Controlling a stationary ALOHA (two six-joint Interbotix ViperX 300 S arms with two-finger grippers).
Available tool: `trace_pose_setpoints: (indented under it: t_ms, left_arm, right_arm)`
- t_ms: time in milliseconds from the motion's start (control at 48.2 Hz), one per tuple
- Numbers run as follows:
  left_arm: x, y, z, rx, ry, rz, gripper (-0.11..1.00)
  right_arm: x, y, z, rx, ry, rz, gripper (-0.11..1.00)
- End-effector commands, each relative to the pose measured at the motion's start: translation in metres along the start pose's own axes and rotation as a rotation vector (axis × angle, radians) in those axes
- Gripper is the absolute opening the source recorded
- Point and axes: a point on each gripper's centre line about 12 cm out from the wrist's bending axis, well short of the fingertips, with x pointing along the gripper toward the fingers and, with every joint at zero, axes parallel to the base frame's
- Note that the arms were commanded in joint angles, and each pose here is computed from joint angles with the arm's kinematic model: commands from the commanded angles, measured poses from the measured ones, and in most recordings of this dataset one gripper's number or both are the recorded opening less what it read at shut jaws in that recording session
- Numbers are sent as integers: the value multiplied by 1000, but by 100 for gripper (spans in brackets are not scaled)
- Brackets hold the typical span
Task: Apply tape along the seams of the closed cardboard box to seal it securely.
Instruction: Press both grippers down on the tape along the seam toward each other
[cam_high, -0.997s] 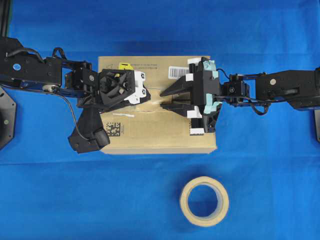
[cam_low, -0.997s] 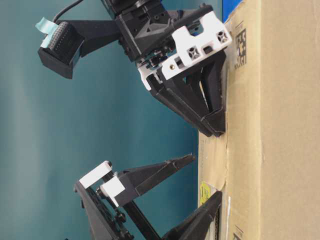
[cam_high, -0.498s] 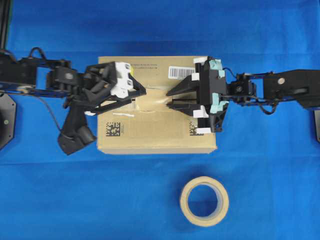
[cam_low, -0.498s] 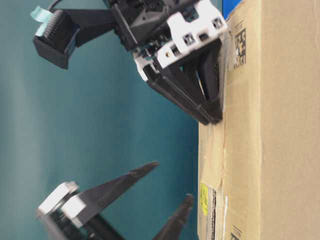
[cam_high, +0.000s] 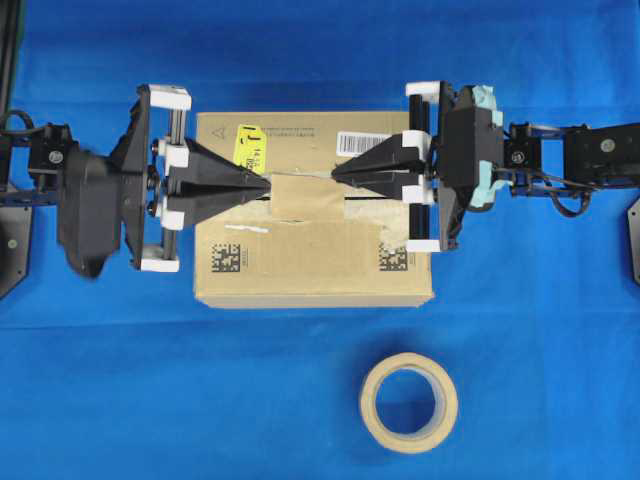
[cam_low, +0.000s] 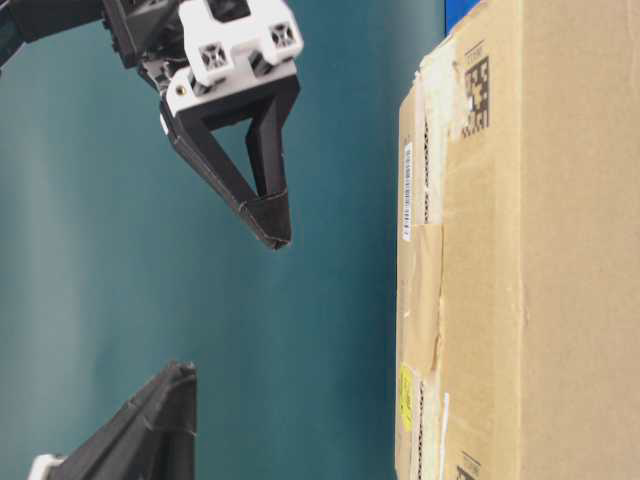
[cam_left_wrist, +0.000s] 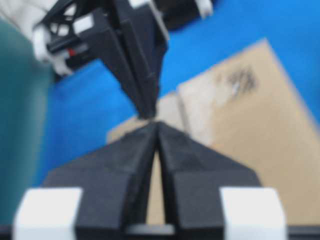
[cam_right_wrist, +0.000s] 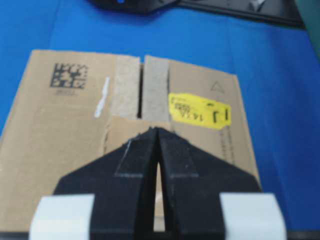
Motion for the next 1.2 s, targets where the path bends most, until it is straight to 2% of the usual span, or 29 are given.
trace_pose_setpoints:
  t_ms: [0,83,228,478,623,789,1017,1184]
  left_arm:
    - [4,6,3,-114,-25,26,-1]
    - [12,7,-5,-190,-3,29,0]
    - [28,1,-15,-236,28,17,0]
    - [51,-10,-40,-255,89,2,0]
    - [60,-12,-64,-275,147,12,0]
    - [66,-16,-80,-294,194,7,0]
    - [64,-14,-102,-395,252,34,0]
    - [55,-19,-110,-425,285,28,0]
  right_arm:
    - [5,-2,14,-6,-43,-4,0]
    - [15,-4,10,-5,-26,-9,0]
    - [32,-10,1,-1,4,-22,0]
    - [54,-12,-9,2,36,-25,0]
    - [59,-13,-19,8,62,-25,0]
    - [60,-12,-31,18,92,-25,0]
    - [56,-7,-47,41,133,-21,0]
    - [48,-3,-64,82,178,-28,0]
